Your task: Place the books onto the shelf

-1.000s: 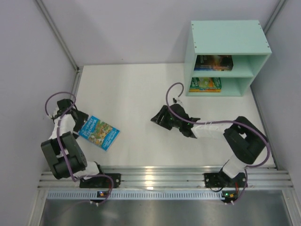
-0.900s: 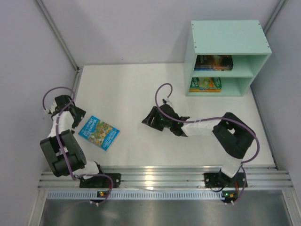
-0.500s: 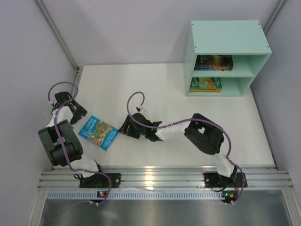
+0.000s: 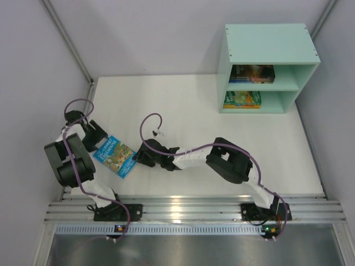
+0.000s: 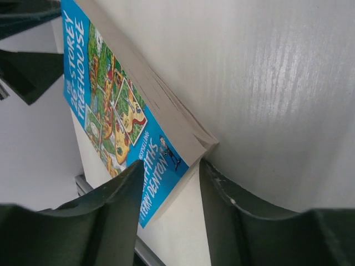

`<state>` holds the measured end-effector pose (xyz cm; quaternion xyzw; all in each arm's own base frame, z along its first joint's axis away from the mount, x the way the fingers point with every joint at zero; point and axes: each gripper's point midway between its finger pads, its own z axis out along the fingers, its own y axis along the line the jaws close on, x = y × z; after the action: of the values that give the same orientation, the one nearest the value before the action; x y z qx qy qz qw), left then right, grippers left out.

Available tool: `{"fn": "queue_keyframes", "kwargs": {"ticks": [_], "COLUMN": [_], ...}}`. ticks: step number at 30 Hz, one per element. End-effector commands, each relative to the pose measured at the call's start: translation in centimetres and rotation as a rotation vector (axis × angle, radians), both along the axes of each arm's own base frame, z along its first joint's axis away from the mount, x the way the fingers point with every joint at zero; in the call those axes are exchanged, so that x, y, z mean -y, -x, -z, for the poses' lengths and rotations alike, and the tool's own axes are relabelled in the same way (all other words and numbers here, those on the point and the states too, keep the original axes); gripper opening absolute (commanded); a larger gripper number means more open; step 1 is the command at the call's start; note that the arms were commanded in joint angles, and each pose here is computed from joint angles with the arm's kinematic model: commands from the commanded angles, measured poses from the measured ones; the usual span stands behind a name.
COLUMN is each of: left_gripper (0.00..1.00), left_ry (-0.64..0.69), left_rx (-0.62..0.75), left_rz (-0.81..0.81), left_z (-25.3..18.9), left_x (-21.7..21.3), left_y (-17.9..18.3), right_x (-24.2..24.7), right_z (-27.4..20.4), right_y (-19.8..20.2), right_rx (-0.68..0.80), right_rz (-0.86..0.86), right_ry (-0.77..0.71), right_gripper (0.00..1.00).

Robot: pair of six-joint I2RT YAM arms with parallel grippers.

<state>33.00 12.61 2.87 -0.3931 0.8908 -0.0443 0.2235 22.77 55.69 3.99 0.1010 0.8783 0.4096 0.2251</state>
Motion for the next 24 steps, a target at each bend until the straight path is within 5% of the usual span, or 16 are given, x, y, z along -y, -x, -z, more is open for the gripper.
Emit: {"fn": "queue_keyframes", "kwargs": {"ticks": [1, 4, 10, 18, 24], "left_gripper": [0.72, 0.69, 0.73, 0.78, 0.82], "left_ry": [0.276, 0.461, 0.468, 0.468, 0.291], "left_rx": [0.071, 0.132, 0.079, 0.116, 0.207], "left_rz": [0.145, 0.203, 0.402, 0.582, 0.649], "left_z": [-0.3, -0.6, -1.2, -5.0, -9.0], "left_x": [5.4, 9.6, 18.1, 28.3, 28.9], "left_y": [-0.5, -0.1, 3.1, 7.1, 5.0], "right_x": [1.6, 5.4, 16.2, 30.6, 36.1], "right_z": [3.1, 3.8, 5.2, 3.6, -0.8], "right_y": [-0.6, -2.6, -6.8, -12.2, -13.9], "right_rx": [0.012, 0.029, 0.043, 0.094, 0.125], "right_rz": [0.014, 0.026, 0.004, -0.022, 0.047], "right_ry": [0.111, 0.171, 0.231, 0.362, 0.409], "right_gripper": [0.38, 0.22, 0.11, 0.21, 0.36]}}
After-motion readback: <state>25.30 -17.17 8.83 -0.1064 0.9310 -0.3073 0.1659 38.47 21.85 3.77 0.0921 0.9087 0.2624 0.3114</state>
